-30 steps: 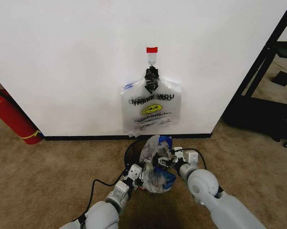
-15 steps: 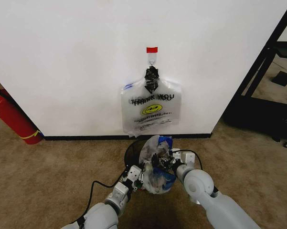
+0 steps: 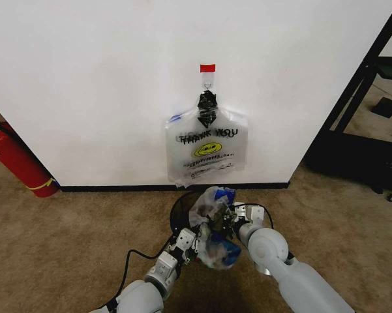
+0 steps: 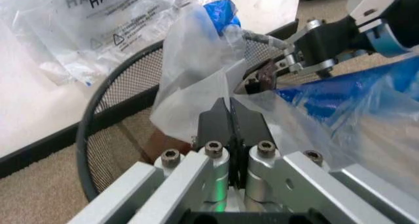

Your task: Pick up the garbage bag from the wall and place it over the trash bin.

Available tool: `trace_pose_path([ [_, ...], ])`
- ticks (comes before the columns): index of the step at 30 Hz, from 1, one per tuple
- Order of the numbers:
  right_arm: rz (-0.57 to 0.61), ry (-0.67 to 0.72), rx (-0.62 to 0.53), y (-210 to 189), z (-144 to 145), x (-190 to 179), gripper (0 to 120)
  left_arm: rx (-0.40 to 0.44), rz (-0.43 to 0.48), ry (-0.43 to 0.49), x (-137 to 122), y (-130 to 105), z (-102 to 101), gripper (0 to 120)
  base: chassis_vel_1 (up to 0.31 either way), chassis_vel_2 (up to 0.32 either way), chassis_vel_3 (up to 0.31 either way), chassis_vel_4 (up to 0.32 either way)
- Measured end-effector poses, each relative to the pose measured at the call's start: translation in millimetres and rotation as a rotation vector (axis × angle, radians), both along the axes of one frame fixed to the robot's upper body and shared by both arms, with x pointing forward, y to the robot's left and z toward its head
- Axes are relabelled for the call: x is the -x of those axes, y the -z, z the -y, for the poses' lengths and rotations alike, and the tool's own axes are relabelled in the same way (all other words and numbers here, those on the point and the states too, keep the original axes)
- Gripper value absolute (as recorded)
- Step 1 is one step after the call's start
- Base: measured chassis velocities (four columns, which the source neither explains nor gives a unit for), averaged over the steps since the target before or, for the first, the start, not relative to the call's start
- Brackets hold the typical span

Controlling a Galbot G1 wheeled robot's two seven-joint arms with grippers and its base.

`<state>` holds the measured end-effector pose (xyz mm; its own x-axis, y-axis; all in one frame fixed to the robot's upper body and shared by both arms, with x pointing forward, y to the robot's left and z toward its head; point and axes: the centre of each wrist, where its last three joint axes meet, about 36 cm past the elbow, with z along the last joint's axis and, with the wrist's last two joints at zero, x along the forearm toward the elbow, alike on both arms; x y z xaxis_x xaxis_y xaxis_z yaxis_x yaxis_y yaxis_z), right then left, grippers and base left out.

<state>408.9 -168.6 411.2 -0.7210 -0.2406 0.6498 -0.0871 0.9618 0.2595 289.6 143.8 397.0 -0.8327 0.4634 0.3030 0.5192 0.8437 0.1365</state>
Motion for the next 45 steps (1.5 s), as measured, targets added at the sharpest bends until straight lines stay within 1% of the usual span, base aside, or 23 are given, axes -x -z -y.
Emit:
trace_pose_path([
  [8,0.040,0.031,-0.016,-12,11,8,1,0.016,0.019,-0.011,-1,-8,-2,0,0.000,0.000,0.000,0.000],
  [12,0.075,0.071,-0.057,-20,25,18,1,0.037,0.044,-0.058,-1,-21,-15,0,0.000,0.000,0.000,0.000],
  [14,0.076,0.073,-0.058,-21,26,18,1,0.038,0.044,-0.059,-1,-21,-16,0,0.000,0.000,0.000,0.000],
  [17,0.096,0.108,-0.089,-23,38,25,1,0.046,0.054,-0.085,3,-29,-26,0,0.000,0.000,0.000,0.000],
  [20,0.107,0.135,-0.102,-24,47,28,1,0.060,0.065,-0.100,7,-38,-30,0,0.000,0.000,0.000,0.000],
  [22,0.108,0.142,-0.103,-24,49,29,1,0.064,0.068,-0.102,8,-40,-30,0,0.000,0.000,0.000,0.000],
  [26,0.108,0.187,-0.106,-23,63,38,1,0.079,0.072,-0.088,14,-50,-30,0,0.000,0.000,0.000,0.000],
  [28,0.109,0.191,-0.106,-24,64,39,1,0.079,0.070,-0.082,15,-50,-30,0,0.000,0.000,0.000,0.000],
  [31,0.114,0.211,-0.106,-26,69,46,1,0.089,0.055,-0.031,24,-54,-27,0,0.000,0.000,0.000,0.000],
  [32,0.116,0.215,-0.107,-27,69,47,1,0.094,0.056,-0.019,25,-56,-27,5,0.000,0.000,0.000,0.000],
  [34,0.117,0.216,-0.106,-27,69,47,1,0.096,0.058,-0.014,25,-56,-27,7,0.000,0.000,0.000,0.000],
  [35,0.119,0.219,-0.105,-26,69,47,1,0.108,0.070,-0.001,25,-60,-28,13,0.000,0.000,0.000,0.000],
  [36,0.120,0.219,-0.105,-26,69,47,1,0.111,0.072,0.001,25,-61,-28,15,0.000,0.000,0.000,0.000],
  [37,0.123,0.220,-0.102,-26,68,47,1,0.131,0.089,0.015,23,-68,-31,22,0.000,0.000,0.000,0.000],
  [39,0.123,0.222,-0.101,-25,69,47,1,0.147,0.104,0.025,22,-72,-33,27,0.000,0.000,0.000,0.000],
  [40,0.121,0.226,-0.097,-23,71,46,1,0.171,0.128,0.042,22,-79,-36,32,0.000,0.000,0.000,0.000],
  [41,0.120,0.228,-0.096,-23,71,46,1,0.179,0.135,0.049,22,-81,-37,34,0.000,0.000,0.000,0.000],
  [42,0.121,0.233,-0.095,-21,73,44,1,0.201,0.150,0.066,23,-86,-38,43,0.000,0.000,0.000,0.000],
  [44,0.121,0.234,-0.095,-21,73,44,1,0.203,0.150,0.067,23,-86,-38,43,0.000,0.000,0.000,0.000],
  [45,0.121,0.240,-0.094,-20,75,42,1,0.227,0.164,0.081,25,-90,-38,51,0.000,0.000,0.000,0.000],
])
